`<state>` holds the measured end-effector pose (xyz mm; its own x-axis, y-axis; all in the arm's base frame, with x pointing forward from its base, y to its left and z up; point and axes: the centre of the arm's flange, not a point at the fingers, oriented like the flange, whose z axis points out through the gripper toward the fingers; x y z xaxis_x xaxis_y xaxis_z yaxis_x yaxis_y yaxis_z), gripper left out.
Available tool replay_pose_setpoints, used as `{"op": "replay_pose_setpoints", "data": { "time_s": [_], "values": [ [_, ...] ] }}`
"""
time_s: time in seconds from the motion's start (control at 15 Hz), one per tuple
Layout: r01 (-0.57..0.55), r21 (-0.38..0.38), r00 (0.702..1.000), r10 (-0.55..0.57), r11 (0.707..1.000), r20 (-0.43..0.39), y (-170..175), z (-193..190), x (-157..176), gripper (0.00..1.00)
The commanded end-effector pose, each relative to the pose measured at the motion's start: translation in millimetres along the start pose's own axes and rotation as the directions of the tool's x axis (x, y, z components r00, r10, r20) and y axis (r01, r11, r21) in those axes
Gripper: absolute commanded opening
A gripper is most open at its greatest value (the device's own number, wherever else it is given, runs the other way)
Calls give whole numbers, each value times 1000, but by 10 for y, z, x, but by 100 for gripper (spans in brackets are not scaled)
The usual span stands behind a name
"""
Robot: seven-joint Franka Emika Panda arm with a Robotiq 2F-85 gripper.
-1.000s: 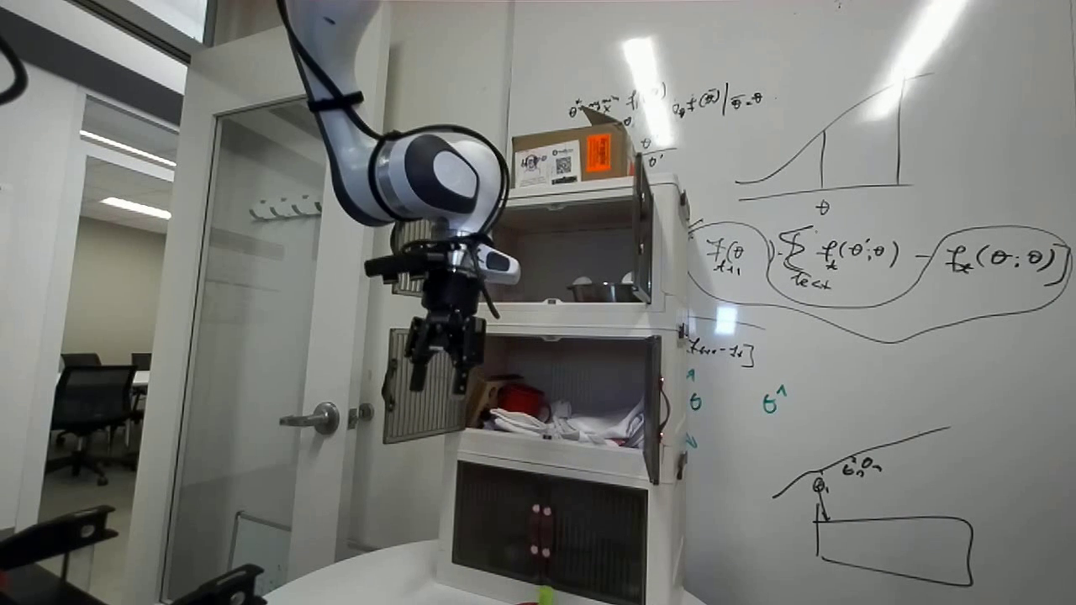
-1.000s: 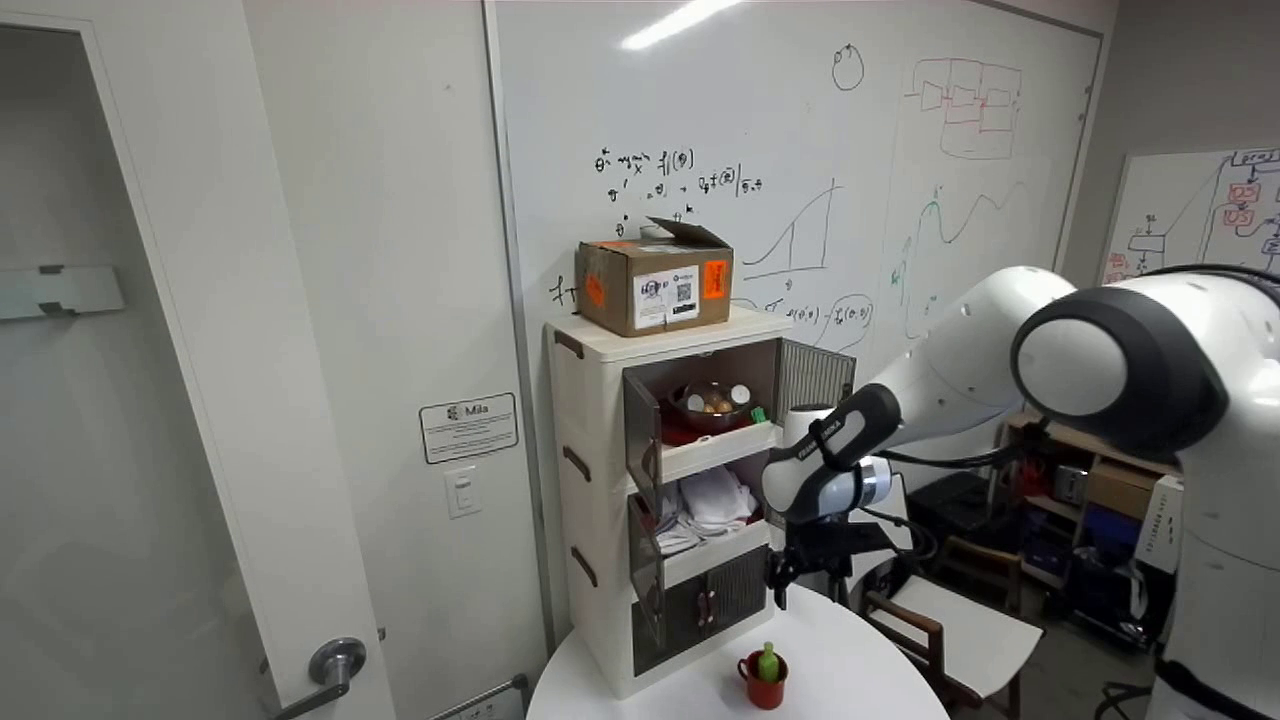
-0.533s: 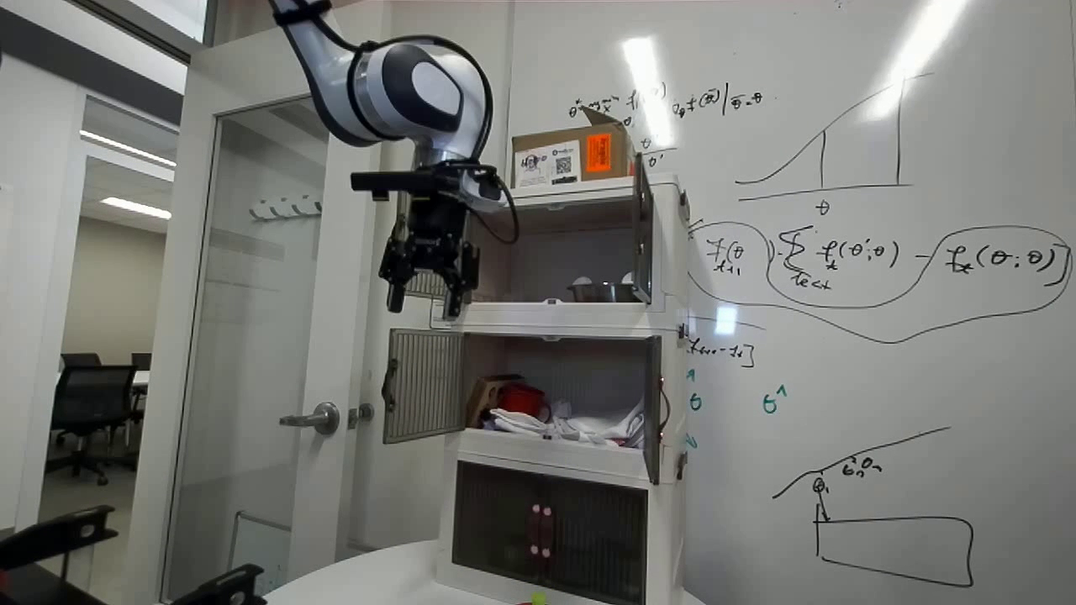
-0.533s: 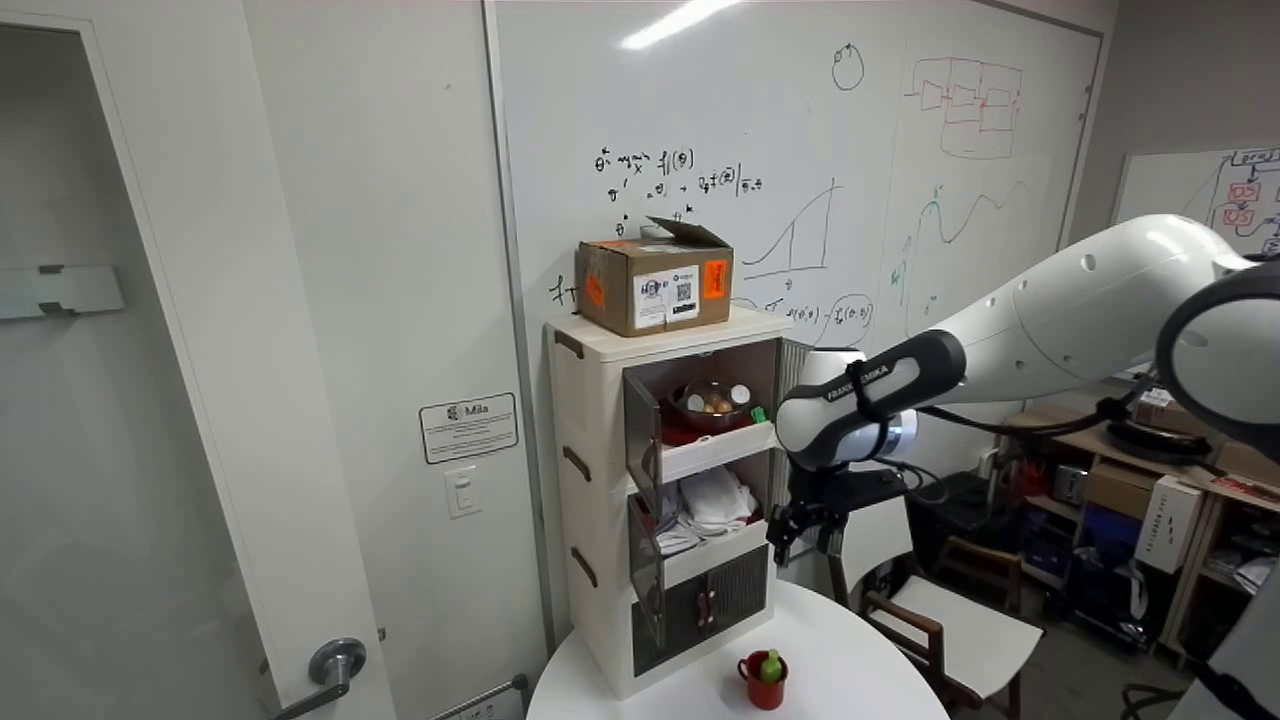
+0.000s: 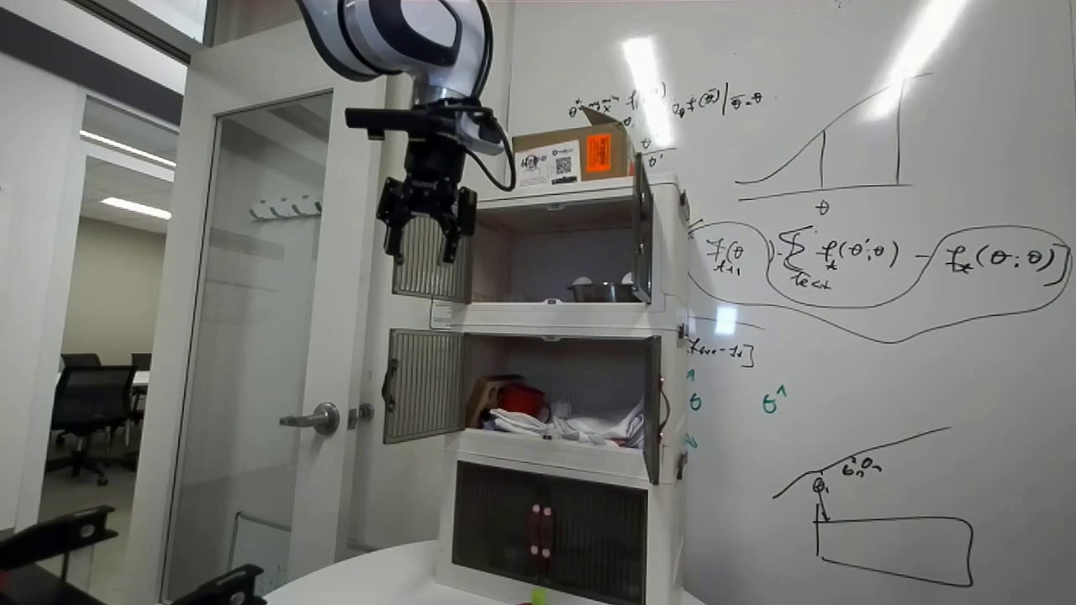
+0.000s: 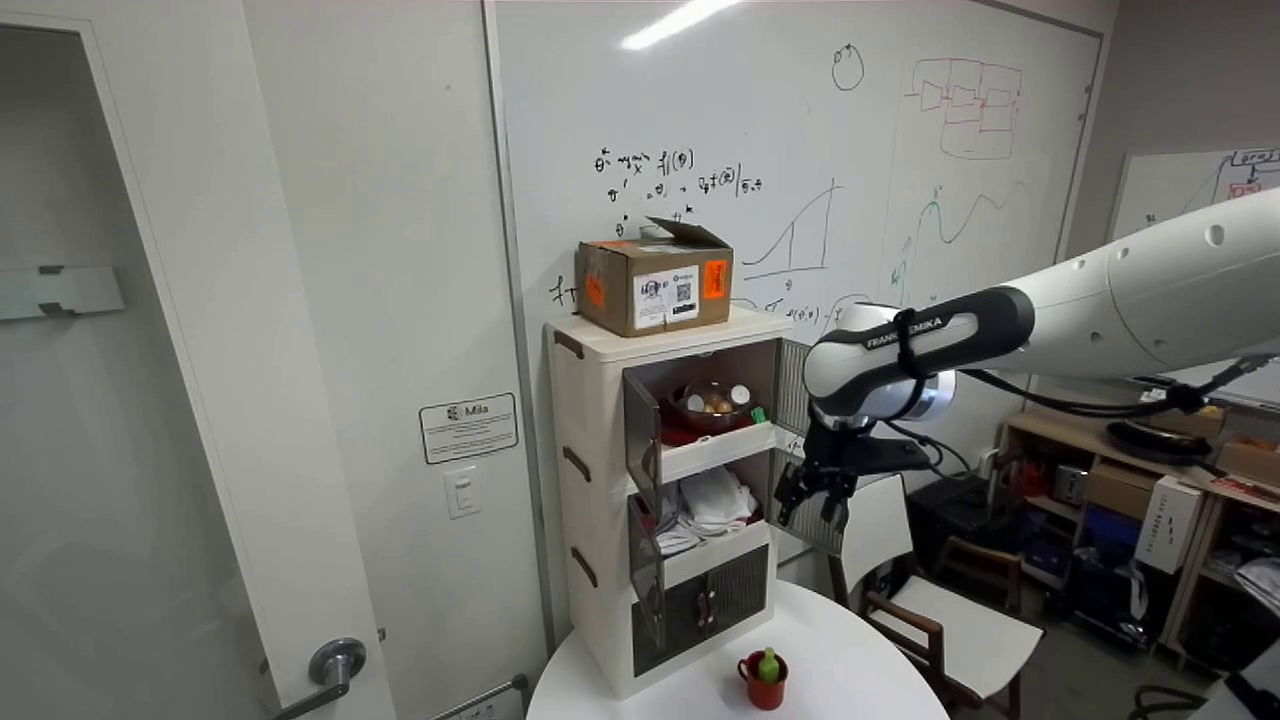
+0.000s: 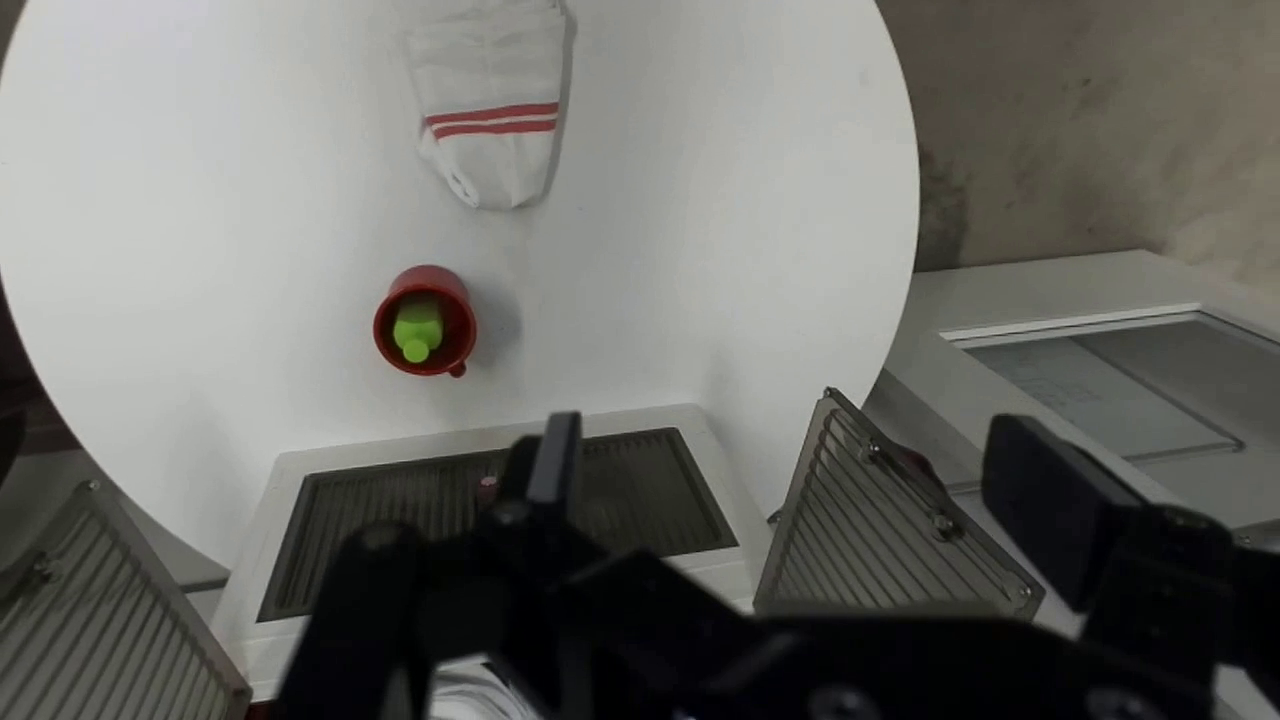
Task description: Move the red cup to the table
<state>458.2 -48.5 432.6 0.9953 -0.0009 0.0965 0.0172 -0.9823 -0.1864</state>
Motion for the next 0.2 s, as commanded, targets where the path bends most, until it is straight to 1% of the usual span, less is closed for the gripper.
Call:
{"op": "replay_pose_setpoints", "data": {
  "time_s": [0.0,0.13],
  "values": [
    [-3,2,1000,3,1000,-3,5,-19,-7,100],
    [-5,3,1000,5,1000,-3,6,-16,-12,100]
  ]
}}
